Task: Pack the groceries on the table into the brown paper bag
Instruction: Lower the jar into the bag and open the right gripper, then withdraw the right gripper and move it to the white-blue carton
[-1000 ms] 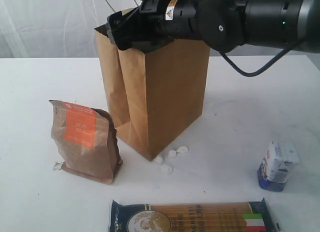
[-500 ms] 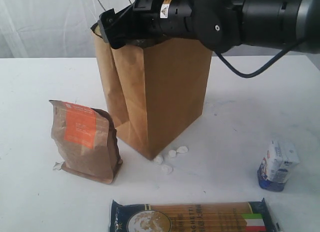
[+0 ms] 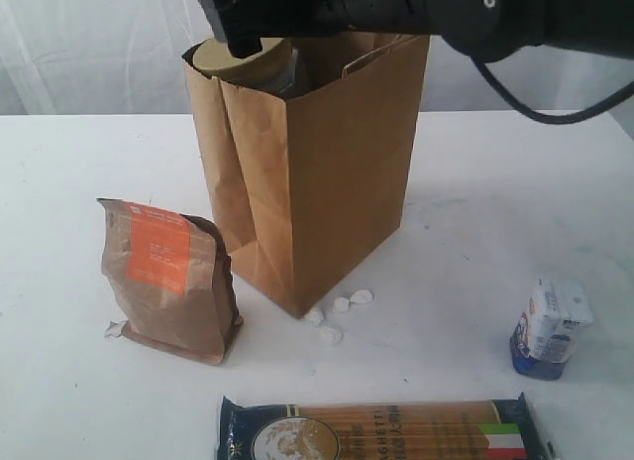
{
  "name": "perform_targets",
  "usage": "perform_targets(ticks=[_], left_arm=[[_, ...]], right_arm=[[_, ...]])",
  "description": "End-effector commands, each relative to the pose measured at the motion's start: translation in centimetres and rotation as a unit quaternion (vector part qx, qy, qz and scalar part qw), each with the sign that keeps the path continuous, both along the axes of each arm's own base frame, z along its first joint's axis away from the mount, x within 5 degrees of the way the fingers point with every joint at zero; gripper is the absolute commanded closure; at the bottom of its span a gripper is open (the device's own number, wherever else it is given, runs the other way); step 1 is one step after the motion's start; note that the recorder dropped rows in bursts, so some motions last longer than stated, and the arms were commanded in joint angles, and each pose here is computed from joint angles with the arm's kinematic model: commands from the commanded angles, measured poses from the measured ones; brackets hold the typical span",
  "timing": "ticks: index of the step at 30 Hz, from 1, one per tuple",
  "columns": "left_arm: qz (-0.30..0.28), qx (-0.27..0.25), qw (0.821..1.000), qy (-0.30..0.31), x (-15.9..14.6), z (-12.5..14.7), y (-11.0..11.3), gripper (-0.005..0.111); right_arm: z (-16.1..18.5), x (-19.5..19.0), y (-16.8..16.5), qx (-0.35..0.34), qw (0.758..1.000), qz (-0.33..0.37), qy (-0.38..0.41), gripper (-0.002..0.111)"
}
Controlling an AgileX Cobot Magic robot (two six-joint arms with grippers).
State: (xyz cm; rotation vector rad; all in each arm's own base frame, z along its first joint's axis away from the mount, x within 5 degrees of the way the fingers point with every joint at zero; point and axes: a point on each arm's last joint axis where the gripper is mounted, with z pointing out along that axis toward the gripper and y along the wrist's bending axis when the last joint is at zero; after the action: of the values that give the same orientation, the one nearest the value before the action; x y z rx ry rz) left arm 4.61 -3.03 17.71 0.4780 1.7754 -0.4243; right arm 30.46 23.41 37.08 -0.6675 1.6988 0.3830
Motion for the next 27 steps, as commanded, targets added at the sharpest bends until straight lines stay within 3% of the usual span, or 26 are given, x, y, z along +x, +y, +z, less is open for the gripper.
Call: perform_targets(ticks=[1, 5, 8, 13, 17, 23, 27], left_arm=[[0.002, -0.003, 1.0, 0.0, 0.0, -0.1, 0.0, 0.107], [0.002, -0.003, 1.0, 0.0, 0.0, -0.1, 0.0, 0.107], [0.002, -0.003, 1.0, 0.0, 0.0, -0.1, 0.0, 0.107], [0.002, -0.003, 1.0, 0.0, 0.0, -0.1, 0.0, 0.107], [0.002, -0.003, 1.0, 0.0, 0.0, -0.1, 0.0, 0.107], [0.002, -0.003, 1.0, 0.0, 0.0, -0.1, 0.0, 0.107], [0.002, -0.003, 1.0, 0.0, 0.0, -0.1, 0.0, 0.107]], right_arm=[[1.6, -1.2, -1.1, -0.009, 1.0, -0.005, 0.006, 0.013], [3.7, -2.6, -3.0, -0.01, 1.0, -0.017, -0.002, 0.013], [5.1, -3.6, -6.5, -0.03, 0.998, -0.059, 0.015, 0.014], [6.1, -8.6, -13.0, -0.044, 0.992, -0.12, 0.005, 0.019], [6.5, -11.8, -15.9, -0.057, 0.987, -0.151, 0.005, 0.019], [5.8, -15.7, -19.1, -0.079, 0.973, -0.21, 0.053, 0.019], [3.1, -16.9, -20.0, -0.084, 0.956, -0.243, 0.142, 0.019]])
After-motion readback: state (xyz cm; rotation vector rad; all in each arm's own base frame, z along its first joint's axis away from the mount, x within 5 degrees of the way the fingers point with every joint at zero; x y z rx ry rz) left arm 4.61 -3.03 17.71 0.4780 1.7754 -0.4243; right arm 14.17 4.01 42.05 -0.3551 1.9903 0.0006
